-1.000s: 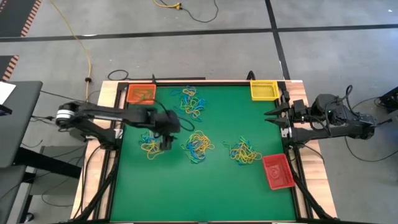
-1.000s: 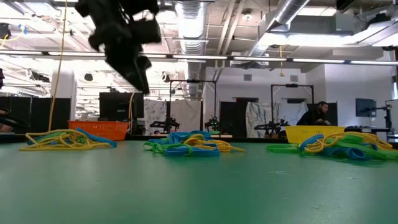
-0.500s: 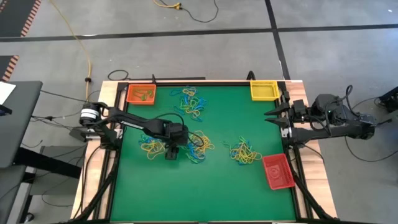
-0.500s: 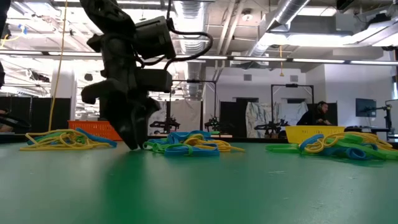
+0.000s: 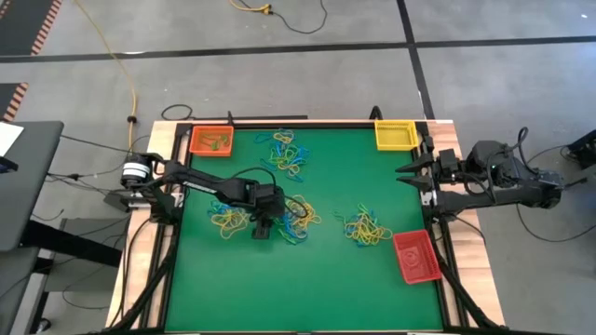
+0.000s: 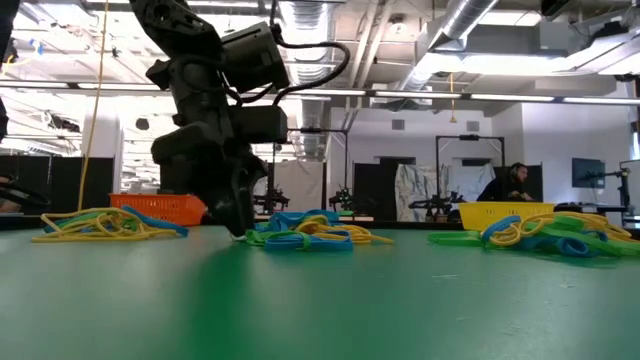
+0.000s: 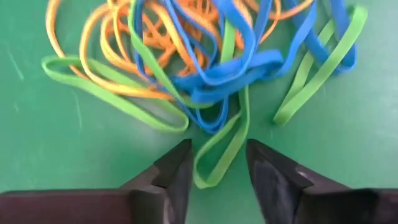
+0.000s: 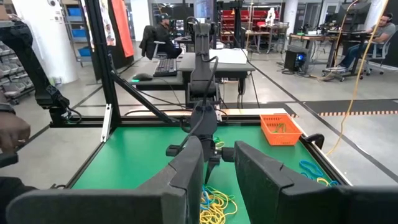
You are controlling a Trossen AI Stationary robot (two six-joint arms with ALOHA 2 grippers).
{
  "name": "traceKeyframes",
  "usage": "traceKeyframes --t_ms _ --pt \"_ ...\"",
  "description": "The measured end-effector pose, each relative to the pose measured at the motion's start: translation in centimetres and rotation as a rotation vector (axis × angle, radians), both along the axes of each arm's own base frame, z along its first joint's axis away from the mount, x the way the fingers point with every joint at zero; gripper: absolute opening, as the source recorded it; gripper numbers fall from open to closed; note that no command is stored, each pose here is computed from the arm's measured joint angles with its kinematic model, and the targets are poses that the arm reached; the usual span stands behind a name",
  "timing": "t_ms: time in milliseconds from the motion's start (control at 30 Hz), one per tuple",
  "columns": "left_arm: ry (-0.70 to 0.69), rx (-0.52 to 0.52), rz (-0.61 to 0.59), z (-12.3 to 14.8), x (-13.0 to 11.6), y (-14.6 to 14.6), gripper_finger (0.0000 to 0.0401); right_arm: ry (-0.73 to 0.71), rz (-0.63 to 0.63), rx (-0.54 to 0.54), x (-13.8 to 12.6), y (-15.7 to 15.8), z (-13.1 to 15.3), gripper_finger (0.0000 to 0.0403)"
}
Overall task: Sort rubber bands into baskets
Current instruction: Put the green rubber band into the orange bin
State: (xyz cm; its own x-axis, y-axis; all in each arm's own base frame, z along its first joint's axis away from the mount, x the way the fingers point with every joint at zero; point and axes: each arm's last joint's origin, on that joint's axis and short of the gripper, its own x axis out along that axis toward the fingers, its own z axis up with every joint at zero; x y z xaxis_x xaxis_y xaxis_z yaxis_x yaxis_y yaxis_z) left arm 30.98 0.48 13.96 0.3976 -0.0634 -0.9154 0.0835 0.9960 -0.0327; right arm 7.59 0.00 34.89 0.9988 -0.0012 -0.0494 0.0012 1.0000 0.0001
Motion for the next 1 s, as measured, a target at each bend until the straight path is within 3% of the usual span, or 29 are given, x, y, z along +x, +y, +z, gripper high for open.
traceKeyframes --t_ms 333,500,700,1000 --pt "0.043 0.008 -0.003 -0.1 -0.4 0.0 0.0013 0.0 0.0 0.0 0.0 0.0 0.0 0.0127" --pt "0.048 0.032 -0.004 -0.1 -0.4 0.1 0.0001 -0.001 0.0 0.0 0.0 0.0 0.0 0.0127" --pt "0.127 0.189 0.007 1.5 -0.5 0.5 0.0 0.0 0.0 0.0 0.0 0.0 0.0 0.0127" --pt "0.142 0.459 0.074 8.6 -0.8 2.6 0.0 0.003 0.0 0.0 0.0 0.0 0.0 0.0127"
